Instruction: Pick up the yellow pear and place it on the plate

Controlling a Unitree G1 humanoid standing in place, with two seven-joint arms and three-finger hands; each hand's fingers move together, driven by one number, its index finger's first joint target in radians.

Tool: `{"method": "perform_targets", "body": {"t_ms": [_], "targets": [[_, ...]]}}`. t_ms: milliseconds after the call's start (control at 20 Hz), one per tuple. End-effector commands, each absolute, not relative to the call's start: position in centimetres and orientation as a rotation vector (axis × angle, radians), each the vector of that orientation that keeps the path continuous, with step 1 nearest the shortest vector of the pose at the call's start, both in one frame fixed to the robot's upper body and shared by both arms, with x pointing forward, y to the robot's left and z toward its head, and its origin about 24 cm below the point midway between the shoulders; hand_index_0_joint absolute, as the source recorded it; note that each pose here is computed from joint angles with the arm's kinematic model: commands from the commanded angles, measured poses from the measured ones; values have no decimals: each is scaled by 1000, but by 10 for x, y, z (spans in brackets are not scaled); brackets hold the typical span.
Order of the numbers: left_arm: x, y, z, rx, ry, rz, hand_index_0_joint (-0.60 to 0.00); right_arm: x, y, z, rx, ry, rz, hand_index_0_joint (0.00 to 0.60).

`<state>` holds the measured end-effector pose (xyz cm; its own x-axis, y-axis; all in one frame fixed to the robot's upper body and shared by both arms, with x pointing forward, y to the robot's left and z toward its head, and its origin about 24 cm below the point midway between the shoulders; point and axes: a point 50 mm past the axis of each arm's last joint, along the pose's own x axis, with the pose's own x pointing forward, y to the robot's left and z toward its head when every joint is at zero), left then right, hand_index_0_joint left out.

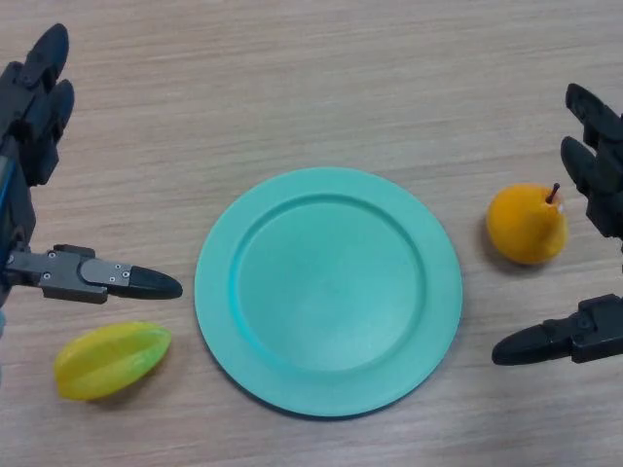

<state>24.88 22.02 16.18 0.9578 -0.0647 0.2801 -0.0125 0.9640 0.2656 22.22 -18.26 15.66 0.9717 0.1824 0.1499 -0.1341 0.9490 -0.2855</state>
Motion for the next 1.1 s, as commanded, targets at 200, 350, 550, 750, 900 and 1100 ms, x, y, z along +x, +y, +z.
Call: {"method": "perform_targets", "body": {"t_ms": [200,350,550,750,900,1100], "targets": [[237,223,201,341,-520,-4,0,210,-191,188,-305,-361,127,0],[237,223,202,323,-515,-10,0,209,-193,188,-309,-361,120,0],[236,223,201,301,-518,-18,0,219,-203,188,-333,-372,86,0],[239,221,201,269,-501,-31,0,238,-217,184,-338,-364,54,0],[240,218,200,268,-504,-35,0,254,-226,177,-332,-354,40,0],[240,215,202,280,-516,-37,0,277,-238,165,-362,-346,-10,0]]}}
